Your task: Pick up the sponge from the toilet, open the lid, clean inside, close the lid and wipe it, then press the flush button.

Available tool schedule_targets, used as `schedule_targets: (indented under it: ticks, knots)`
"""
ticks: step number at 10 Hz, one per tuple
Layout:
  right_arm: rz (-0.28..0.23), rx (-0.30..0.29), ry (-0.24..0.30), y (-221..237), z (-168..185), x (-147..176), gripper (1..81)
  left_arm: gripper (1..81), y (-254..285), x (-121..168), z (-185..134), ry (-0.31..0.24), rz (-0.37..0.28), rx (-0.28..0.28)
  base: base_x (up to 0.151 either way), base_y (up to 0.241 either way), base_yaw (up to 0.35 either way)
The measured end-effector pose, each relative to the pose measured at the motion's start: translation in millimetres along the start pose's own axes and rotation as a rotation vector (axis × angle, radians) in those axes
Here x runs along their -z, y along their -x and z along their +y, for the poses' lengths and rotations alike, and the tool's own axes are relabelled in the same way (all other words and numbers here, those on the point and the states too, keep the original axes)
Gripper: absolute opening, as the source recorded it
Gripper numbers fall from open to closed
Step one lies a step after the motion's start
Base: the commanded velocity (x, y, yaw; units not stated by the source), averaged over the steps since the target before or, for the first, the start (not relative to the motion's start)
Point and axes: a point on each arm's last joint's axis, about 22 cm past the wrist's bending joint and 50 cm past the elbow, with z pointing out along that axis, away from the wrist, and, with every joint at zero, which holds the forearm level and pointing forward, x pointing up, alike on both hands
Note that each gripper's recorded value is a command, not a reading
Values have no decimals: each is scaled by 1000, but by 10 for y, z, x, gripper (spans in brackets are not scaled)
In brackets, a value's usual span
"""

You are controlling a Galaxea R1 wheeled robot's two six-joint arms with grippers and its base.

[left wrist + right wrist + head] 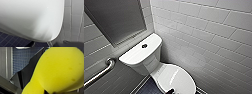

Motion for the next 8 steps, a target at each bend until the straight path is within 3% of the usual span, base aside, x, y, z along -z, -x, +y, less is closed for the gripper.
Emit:
schedule_targets:
  ticks: [2,5,8]
  knots:
    - [0,0,0,-2,-1,-1,10,811,-10,-23,-1,-2,6,48,0,0,0]
    - [1,0,-2,-12,-11,-12,10,811,-152,-72,-252,-64,44,110,0,0,0]
    - [1,-1,-3,-6,-18,-18,10,811,-182,-101,-250,-70,49,133,0,0,0]
